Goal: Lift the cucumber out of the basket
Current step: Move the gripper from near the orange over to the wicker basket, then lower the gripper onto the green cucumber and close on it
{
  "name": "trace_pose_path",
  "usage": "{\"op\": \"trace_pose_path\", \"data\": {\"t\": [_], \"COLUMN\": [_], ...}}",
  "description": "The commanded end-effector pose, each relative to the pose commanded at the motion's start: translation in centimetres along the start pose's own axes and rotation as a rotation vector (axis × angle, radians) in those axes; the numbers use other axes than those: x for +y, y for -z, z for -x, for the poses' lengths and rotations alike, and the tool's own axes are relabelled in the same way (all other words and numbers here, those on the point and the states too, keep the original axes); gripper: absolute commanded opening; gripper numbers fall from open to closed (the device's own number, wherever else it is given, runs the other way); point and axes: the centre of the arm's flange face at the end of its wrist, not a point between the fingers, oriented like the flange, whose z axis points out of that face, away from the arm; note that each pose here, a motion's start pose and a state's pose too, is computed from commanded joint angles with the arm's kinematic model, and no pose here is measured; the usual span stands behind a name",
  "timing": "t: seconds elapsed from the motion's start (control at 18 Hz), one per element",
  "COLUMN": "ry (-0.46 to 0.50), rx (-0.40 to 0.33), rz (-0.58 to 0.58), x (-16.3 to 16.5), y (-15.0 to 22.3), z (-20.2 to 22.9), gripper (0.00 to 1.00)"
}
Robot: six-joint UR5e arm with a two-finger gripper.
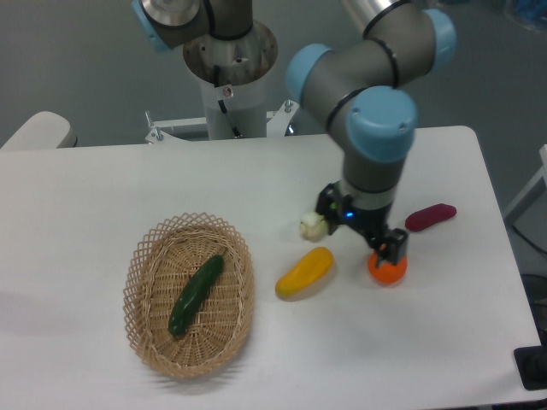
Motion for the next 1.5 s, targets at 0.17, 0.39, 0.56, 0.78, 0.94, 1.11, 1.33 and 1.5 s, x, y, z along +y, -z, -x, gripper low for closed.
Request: {"op": "trace_pose_path", "data": {"t": [0.17,0.39,0.56,0.78,0.94,1.11,1.33,1.5], "ry": [0.143,0.207,0.187,0.173,0.164,0.168,0.161,0.167], "rx": [0.023,0.071,0.061,0.059,0.072,0.074,0.077,0.070], "rz": [-0.002,0.045,0.037,0.035,0.052,0.055,0.058,0.050], "x": [-4.4,-7.7,-8.8,-7.5,-7.4,-7.8,-8.2,-8.3], "y": [-1.0,-5.6,-8.6,-12.5,-13.8,-14.5,-14.9,-14.8], "z": [-4.5,-9.9,-13.0,-15.4,-16.5,-17.1,-17.7,-17.7], "gripper": [1.00,1.00,1.00,1.00,1.00,1.00,1.00,0.97]}}
